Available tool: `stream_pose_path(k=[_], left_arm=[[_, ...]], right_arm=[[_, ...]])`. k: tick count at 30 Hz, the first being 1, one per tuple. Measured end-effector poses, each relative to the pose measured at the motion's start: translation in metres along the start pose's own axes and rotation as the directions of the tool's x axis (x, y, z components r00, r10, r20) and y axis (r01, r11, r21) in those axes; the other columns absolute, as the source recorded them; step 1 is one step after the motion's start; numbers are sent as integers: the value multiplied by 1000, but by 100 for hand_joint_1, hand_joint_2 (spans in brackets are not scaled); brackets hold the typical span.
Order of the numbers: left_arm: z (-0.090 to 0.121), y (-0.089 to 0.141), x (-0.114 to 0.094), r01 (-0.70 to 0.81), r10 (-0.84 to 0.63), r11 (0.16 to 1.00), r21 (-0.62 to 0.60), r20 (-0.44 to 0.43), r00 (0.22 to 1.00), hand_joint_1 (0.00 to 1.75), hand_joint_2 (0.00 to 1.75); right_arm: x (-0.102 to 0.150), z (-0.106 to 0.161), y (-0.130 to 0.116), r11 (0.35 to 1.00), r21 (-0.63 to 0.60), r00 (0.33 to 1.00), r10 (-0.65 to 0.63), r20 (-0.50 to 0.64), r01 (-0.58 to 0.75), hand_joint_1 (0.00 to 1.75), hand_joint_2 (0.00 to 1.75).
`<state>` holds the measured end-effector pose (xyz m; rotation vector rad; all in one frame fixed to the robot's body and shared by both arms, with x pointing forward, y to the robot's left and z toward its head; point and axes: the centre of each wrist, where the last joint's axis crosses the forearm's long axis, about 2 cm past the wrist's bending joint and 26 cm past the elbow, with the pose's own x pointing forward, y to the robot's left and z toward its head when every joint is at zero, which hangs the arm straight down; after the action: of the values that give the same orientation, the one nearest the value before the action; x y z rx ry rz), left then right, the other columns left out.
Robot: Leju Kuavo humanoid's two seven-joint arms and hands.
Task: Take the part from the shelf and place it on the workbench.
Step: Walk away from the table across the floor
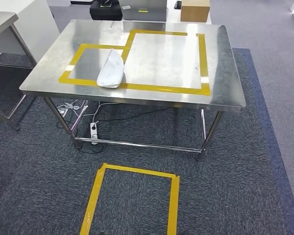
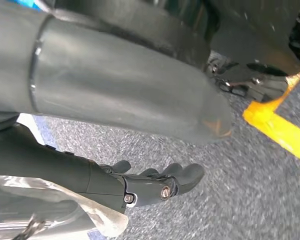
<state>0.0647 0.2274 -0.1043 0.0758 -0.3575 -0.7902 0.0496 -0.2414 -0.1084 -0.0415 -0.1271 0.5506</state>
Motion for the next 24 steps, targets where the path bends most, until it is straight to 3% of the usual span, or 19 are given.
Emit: stream_pose_path(k=[24], left_arm=[[2,-5,-5,14,-11,995,98,-30,999,0,0]], right_arm=[[-1,0,2,1000,17,1000,-21,-8,21,0,0]])
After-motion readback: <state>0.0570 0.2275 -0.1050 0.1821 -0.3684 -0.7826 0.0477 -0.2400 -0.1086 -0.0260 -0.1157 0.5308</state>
